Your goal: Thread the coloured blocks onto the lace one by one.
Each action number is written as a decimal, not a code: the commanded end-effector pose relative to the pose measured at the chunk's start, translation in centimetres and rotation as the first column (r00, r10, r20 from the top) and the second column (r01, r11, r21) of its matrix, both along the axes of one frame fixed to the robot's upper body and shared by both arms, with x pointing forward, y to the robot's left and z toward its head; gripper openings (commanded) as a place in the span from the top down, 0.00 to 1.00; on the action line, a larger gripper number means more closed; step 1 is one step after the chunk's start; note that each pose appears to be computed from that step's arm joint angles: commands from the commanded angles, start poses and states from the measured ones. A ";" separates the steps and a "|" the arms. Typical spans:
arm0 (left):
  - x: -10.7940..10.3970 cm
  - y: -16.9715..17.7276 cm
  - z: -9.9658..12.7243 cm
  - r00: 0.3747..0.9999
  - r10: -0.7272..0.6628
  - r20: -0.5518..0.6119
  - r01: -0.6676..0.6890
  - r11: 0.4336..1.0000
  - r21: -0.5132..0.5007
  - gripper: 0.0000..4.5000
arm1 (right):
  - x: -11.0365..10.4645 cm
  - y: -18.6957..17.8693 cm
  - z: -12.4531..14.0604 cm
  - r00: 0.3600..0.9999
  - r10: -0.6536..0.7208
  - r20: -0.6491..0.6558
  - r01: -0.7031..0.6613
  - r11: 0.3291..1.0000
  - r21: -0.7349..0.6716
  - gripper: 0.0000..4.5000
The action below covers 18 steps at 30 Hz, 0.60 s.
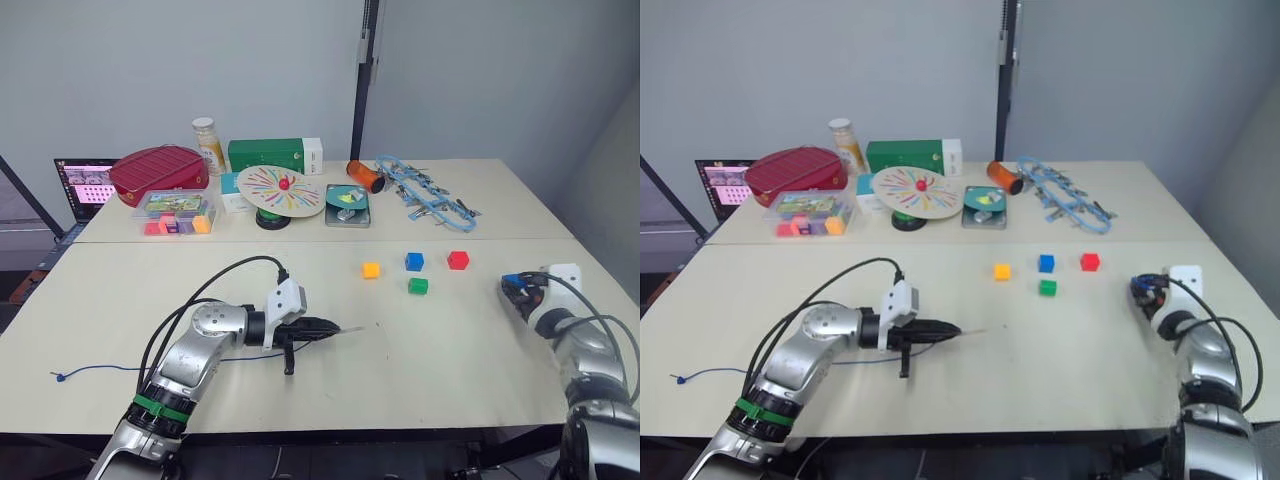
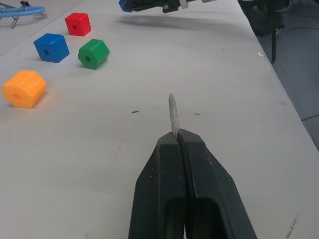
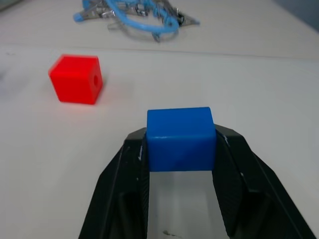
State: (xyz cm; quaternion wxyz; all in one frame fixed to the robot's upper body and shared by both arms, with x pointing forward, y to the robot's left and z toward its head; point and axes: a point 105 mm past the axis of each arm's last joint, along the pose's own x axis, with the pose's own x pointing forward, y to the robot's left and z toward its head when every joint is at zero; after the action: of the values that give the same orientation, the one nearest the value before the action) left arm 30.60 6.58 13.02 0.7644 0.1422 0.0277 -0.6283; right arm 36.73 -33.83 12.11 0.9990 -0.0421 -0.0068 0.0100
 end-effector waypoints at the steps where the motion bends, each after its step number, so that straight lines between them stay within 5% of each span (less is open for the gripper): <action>1: -0.1 -0.3 0.8 0.999 -0.023 0.026 0.023 1.000 -0.017 1.00 | -2.5 4.7 1.9 0.994 0.066 0.083 -0.071 0.996 0.047 0.74; 8: -0.2 -0.6 0.6 0.995 -0.101 -0.021 0.101 0.995 -0.023 1.00 | -6.6 13.9 -0.8 0.988 0.148 -0.041 -0.138 0.975 0.175 0.74; 15: 0.0 -0.9 0.1 0.991 -0.128 -0.035 0.127 0.992 -0.018 1.00 | -8.2 15.7 -3.8 0.978 0.115 -0.173 -0.065 0.960 0.272 0.74; 18: -0.4 -0.2 -0.1 0.986 -0.151 -0.067 0.149 0.988 -0.032 1.00 | -8.5 16.5 -3.2 0.976 0.151 -0.155 -0.093 0.940 0.329 0.43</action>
State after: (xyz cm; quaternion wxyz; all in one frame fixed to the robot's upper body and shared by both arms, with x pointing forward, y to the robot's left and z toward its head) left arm 30.37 6.13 12.25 0.7219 0.1127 0.0481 -0.6810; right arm 28.45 -17.63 8.11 0.9882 0.1064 0.0879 0.0658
